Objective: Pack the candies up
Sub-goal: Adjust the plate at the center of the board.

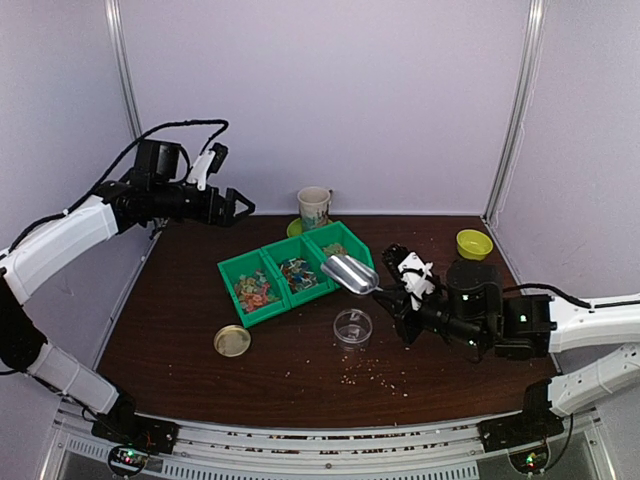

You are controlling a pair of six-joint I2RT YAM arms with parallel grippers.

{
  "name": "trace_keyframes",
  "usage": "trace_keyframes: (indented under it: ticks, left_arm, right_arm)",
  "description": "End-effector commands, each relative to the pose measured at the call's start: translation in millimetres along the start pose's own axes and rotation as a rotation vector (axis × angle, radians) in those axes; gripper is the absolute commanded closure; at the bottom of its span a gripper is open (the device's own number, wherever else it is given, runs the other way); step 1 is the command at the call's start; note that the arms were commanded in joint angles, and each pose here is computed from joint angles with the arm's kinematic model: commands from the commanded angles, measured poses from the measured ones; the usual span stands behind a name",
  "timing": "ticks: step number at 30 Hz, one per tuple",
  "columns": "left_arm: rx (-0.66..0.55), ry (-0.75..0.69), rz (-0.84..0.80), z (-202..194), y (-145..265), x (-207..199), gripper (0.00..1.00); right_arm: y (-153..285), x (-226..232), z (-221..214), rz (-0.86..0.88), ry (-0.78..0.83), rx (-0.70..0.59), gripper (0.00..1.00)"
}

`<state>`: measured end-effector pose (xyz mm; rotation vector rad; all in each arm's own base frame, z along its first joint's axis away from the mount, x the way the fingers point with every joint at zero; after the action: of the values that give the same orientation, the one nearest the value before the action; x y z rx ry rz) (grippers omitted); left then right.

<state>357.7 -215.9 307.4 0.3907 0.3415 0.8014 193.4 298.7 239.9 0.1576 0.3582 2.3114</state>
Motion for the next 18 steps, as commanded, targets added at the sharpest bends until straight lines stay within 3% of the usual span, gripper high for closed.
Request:
trace_keyframes:
  ticks: [1,18]
  left_arm:
    - [-0.048,-0.014,0.07,28.6,-3.9,18.4,0.02]
    - [-0.059,0.019,0.21,52.0,-5.9,61.3,0.02]
  right_arm:
    - [10.4,-12.1,17.4,-0.038,-0.037,-0.033,1.0]
    - [15.0,-19.3,17.1,-0.032,-0.037,-0.026,1.0]
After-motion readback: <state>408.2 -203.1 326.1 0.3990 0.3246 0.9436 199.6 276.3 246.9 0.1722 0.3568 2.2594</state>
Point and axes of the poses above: each gripper's point midway between its finger pads, its own y axis back along the fingers, its own x axis along the line the jaws close on, z = x × y, the point moved 2 cm from there along y, back along the fingers, and after that the axes turned 5 degrees about -y, right-handed, at the moved point
